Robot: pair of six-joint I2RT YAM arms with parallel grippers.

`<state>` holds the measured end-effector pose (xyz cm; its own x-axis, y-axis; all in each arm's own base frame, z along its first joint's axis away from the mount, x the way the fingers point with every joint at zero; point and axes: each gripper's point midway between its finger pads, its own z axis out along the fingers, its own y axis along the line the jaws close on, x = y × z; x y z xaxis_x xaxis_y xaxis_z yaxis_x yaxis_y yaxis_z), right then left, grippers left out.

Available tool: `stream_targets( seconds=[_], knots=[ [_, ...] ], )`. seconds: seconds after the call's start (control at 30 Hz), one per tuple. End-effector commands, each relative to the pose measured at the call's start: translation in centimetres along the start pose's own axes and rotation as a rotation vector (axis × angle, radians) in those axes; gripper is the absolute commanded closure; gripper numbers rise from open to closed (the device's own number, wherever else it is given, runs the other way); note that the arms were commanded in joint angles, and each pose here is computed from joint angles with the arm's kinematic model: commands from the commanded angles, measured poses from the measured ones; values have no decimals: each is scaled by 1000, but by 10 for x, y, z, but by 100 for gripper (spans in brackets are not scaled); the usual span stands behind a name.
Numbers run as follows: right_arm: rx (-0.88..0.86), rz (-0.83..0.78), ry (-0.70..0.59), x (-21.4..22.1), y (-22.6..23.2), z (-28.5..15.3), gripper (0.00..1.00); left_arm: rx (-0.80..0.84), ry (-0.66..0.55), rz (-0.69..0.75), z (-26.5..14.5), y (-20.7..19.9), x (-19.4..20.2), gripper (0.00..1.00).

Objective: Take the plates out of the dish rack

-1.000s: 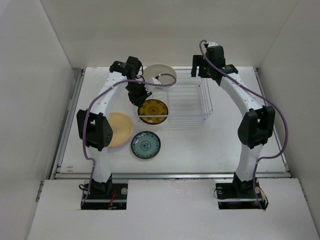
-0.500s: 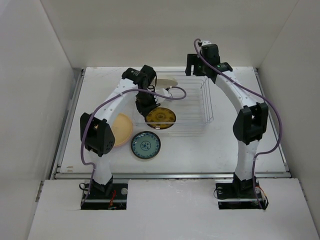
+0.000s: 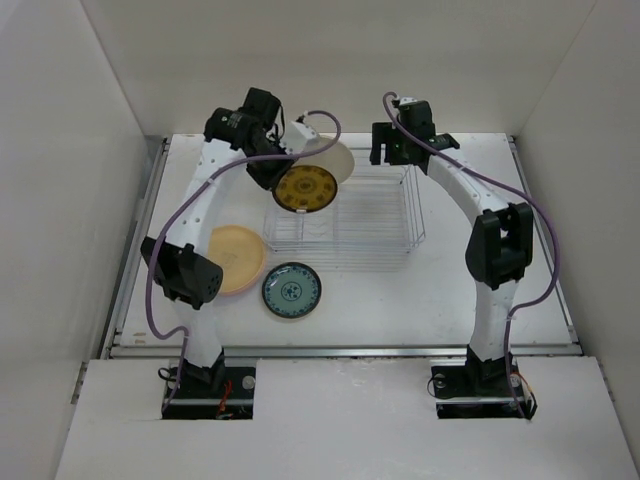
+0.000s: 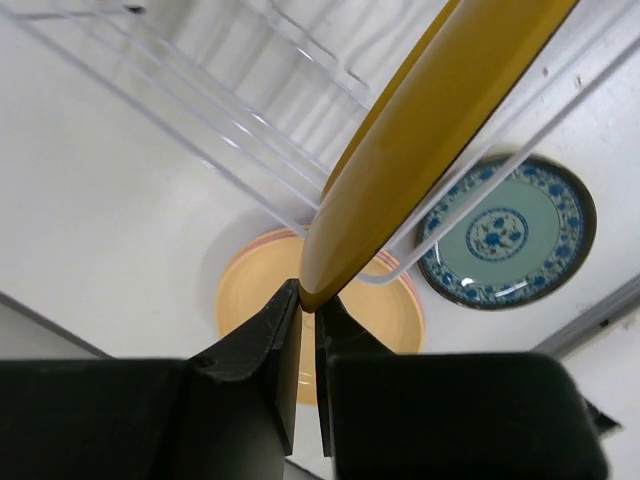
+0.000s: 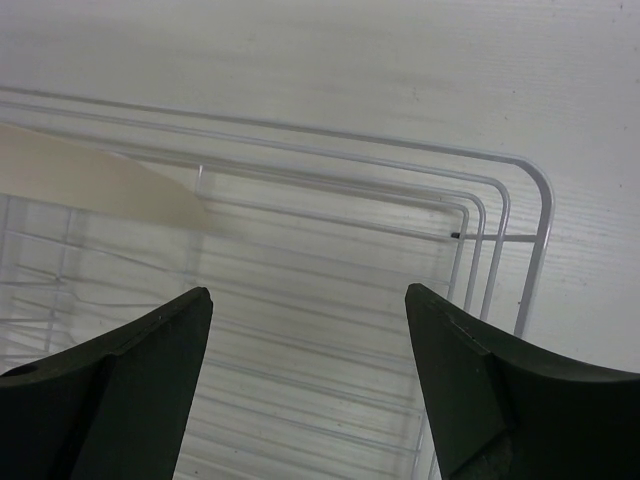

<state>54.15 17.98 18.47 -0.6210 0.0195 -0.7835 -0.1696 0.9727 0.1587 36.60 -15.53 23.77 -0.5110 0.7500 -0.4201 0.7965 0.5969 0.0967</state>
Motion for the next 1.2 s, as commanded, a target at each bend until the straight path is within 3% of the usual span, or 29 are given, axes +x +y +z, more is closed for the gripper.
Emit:
stream_targets(
  seconds=[0.0,0.17,0.33,0.43,0.63,0.83,0.93,1.0,1.03,1.07,1.17],
  knots=[
    [-53,-6,-83,-26,15,-17,16,-76,-132,-63,-60,11,-13,100],
    [-67,-11,-66,-20,20,-21,16,191,-89,63,-76,-46,14,100],
    [-77,-22,-40,-7,28,-21,18,365,147,205,-44,-88,73,100],
    [-94,-28,-35,-4,35,-24,18,460,209,291,-33,-112,93,100],
    [-106,-48,-22,2,43,-27,18,483,401,362,-12,-116,126,100],
    [-93,-69,14,21,45,-25,18,524,633,329,15,-110,161,100],
    [-92,-69,14,21,45,-25,18,529,675,309,21,-109,164,100],
    [-92,-69,14,21,45,-25,18,535,683,307,23,-109,165,91],
    [-96,-69,0,15,47,-27,18,535,683,307,23,-109,165,76],
    [-95,-69,2,15,47,-24,16,535,683,307,23,-109,165,71],
    [-106,-95,-14,6,54,-21,15,512,658,304,24,-105,155,63]
  ],
)
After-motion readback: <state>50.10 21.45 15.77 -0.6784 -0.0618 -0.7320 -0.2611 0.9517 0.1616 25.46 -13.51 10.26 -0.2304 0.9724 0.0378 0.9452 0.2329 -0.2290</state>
